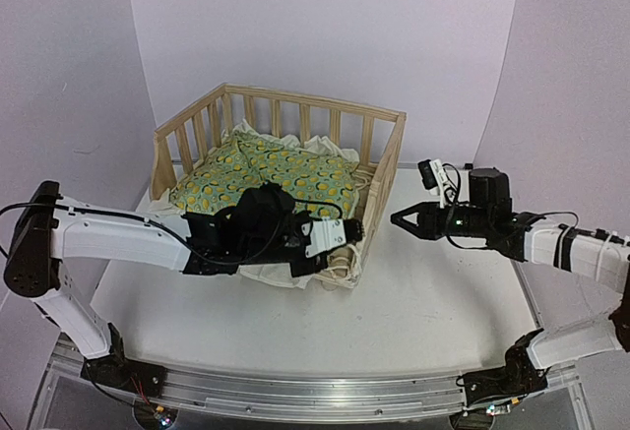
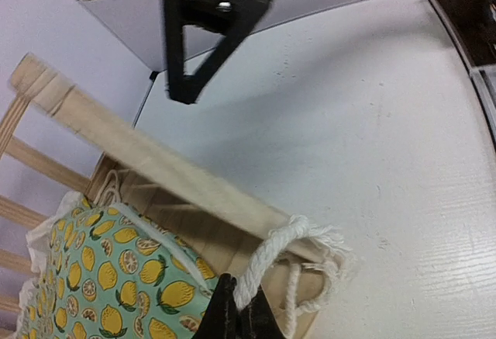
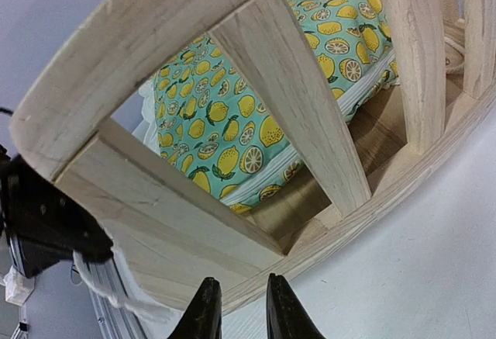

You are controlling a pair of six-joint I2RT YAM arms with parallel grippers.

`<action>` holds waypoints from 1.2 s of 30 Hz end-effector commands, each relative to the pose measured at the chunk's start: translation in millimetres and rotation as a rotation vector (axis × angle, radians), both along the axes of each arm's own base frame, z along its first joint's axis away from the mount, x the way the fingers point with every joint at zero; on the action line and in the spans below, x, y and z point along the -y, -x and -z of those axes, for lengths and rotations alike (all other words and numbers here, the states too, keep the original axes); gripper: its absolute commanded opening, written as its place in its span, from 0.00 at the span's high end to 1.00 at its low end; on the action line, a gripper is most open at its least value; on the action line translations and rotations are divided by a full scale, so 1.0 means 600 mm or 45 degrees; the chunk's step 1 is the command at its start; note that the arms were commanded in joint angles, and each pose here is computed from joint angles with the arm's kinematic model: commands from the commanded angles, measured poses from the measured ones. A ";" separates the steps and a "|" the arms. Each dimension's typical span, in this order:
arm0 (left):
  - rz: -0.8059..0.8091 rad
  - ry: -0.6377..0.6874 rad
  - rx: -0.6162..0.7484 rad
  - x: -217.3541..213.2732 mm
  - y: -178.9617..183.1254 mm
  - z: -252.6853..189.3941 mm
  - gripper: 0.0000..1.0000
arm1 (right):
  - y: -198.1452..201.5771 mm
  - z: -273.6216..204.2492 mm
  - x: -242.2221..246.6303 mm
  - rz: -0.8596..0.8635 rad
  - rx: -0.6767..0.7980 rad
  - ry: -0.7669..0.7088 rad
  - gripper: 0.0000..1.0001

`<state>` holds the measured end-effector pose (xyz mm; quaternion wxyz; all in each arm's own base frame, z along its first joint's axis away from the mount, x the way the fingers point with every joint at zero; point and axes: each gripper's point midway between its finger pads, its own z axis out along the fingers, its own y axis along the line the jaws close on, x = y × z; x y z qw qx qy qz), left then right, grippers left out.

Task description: Set up the pet bed

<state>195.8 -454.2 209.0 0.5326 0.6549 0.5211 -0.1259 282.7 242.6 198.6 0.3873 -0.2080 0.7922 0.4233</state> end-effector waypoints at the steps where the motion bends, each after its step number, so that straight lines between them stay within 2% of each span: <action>1: -0.179 0.341 -0.369 0.003 -0.072 -0.080 1.00 | -0.031 -0.068 -0.028 -0.071 0.198 -0.097 0.78; 6: -0.356 0.463 -0.565 0.001 -0.148 -0.078 1.00 | -0.046 -0.063 -0.039 -0.091 0.243 -0.114 0.79; 10: -0.442 0.551 -0.731 0.010 -0.192 -0.071 1.00 | -0.064 -0.057 -0.035 -0.039 0.291 -0.103 0.90; 13: -0.410 0.563 -0.810 0.036 -0.204 -0.063 1.00 | -0.071 -0.052 -0.035 -0.031 0.344 -0.088 0.91; 19: -0.217 0.513 -0.914 0.083 -0.185 -0.046 1.00 | -0.078 -0.048 -0.048 -0.096 0.410 -0.069 0.89; 27: 0.017 0.455 -0.961 0.112 -0.148 -0.045 1.00 | -0.066 -0.012 -0.051 -0.232 0.526 0.110 0.77; 29: 0.055 0.445 -0.962 0.116 -0.143 -0.045 1.00 | -0.060 -0.003 -0.050 -0.259 0.548 0.132 0.71; 33: 0.088 0.419 -0.986 0.125 -0.142 -0.036 1.00 | -0.054 0.005 -0.047 -0.276 0.574 0.164 0.59; 36: 0.085 0.422 -0.994 0.126 -0.143 -0.037 1.00 | -0.052 0.015 -0.046 -0.284 0.564 0.177 0.57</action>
